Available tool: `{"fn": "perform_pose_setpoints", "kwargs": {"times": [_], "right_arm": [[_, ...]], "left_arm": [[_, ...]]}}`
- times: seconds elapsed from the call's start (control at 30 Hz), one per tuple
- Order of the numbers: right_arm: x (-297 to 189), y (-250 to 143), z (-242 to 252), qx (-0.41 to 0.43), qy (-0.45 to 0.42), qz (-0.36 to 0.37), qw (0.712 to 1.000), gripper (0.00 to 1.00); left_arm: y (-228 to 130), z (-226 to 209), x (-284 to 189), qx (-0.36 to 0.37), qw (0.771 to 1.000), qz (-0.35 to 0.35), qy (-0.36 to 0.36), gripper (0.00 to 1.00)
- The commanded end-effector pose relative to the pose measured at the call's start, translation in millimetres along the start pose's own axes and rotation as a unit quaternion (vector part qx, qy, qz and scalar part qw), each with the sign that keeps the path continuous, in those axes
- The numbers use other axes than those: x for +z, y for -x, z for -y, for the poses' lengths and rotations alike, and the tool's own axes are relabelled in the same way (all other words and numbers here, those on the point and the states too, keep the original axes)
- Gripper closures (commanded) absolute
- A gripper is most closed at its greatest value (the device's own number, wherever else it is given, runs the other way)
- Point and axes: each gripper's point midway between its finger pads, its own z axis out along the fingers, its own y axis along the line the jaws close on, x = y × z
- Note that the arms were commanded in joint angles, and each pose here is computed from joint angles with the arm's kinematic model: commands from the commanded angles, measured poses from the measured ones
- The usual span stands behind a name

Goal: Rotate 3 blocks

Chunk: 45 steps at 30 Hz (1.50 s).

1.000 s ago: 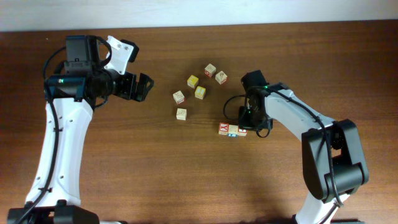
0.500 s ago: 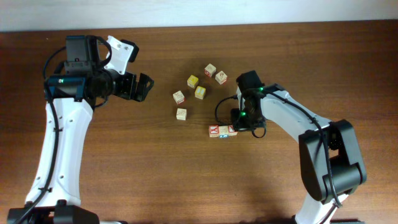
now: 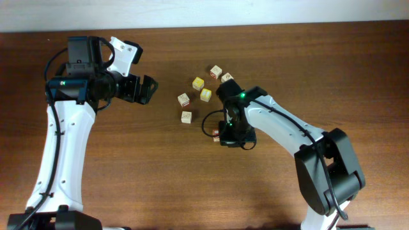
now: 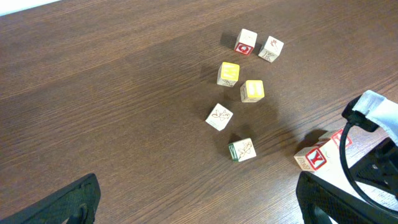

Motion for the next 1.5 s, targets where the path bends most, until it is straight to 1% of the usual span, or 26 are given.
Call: {"fn": "perform_pose_setpoints", "kwargs": {"times": [0.0,0.17,0.3,0.57,0.63,0.7,0.77,0.83,0.87,0.9,0.93,0.97,1.03,1.07,1.17,1.2,1.23,1.27,1.3,1.33,1.37,1.43,1.47], "right_arm": [[2,3,8,0.016,-0.013,0.018,1.000,0.96],[15,9,8,0.012,-0.003,0.037,0.999,0.96],[14,21,6,0.008,-0.003,0.062,0.998,0.96],[13,22,4,0.000,0.001,0.064,0.998,0.96],[-2,21,1,0.000,0.012,0.063,0.998,0.96],[-44,24,-7,-0.027,0.035,0.092,0.995,0.96],[-89,26,9,-0.024,0.052,0.133,0.989,0.96],[-113,35,30,-0.029,0.086,0.155,0.984,0.96],[-113,39,37,-0.035,0.099,0.154,0.982,0.96],[-110,41,41,-0.045,0.110,0.150,0.982,0.96],[-102,46,49,-0.039,0.115,0.144,0.982,0.96],[-95,49,55,-0.031,0.114,0.139,0.983,0.96],[-73,57,67,-0.013,0.110,0.117,0.987,0.96],[-66,60,67,-0.012,0.109,0.113,0.988,0.96],[-40,65,68,-0.009,0.113,0.085,0.990,0.96],[-35,66,70,-0.006,0.113,0.080,0.990,0.96],[-32,67,72,-0.003,0.114,0.077,0.991,0.96],[-30,67,72,-0.003,0.114,0.076,0.991,0.96],[-27,67,73,-0.003,0.114,0.077,0.990,0.96],[-24,67,73,-0.004,0.114,0.078,0.990,0.96],[-22,66,74,-0.003,0.114,0.077,0.991,0.96],[-13,62,76,-0.001,0.115,0.075,0.991,0.96],[-11,61,74,-0.001,0.120,0.074,0.990,0.96]], "left_arm": [[7,2,-4,0.009,1.000,0.011,-0.004,0.01],[7,2,-4,0.009,1.000,0.011,-0.004,0.01],[7,2,-4,0.009,1.000,0.011,-0.004,0.01],[7,2,-4,0.009,1.000,0.011,-0.004,0.01],[7,2,-4,0.009,1.000,0.011,-0.004,0.01],[7,2,-4,0.009,1.000,0.011,-0.004,0.01],[7,2,-4,0.009,1.000,0.011,-0.004,0.01],[7,2,-4,0.009,1.000,0.011,-0.004,0.01],[7,3,-4,0.008,1.000,0.011,-0.007,0.01],[6,8,-4,-0.009,1.000,0.011,-0.020,0.01],[-2,13,-5,-0.035,0.999,-0.004,-0.034,0.01],[-3,14,-5,-0.037,0.999,-0.008,-0.035,0.01],[3,29,-6,-0.043,0.996,0.007,-0.077,0.01],[3,32,-5,-0.043,0.995,0.006,-0.085,0.01],[-11,51,19,-0.038,0.993,-0.030,-0.110,0.00],[-18,62,33,-0.034,0.990,-0.052,-0.124,0.64],[-25,70,45,-0.046,0.987,-0.071,-0.133,1.00],[-31,75,55,-0.059,0.985,-0.087,-0.139,1.00],[-42,82,72,-0.090,0.979,-0.120,-0.140,1.00],[-58,85,91,-0.120,0.973,-0.159,-0.118,1.00],[-70,85,103,-0.136,0.969,-0.184,-0.097,1.00],[-100,94,133,-0.156,0.957,-0.240,-0.055,1.00],[-108,98,141,-0.163,0.952,-0.255,-0.040,1.00]]}}
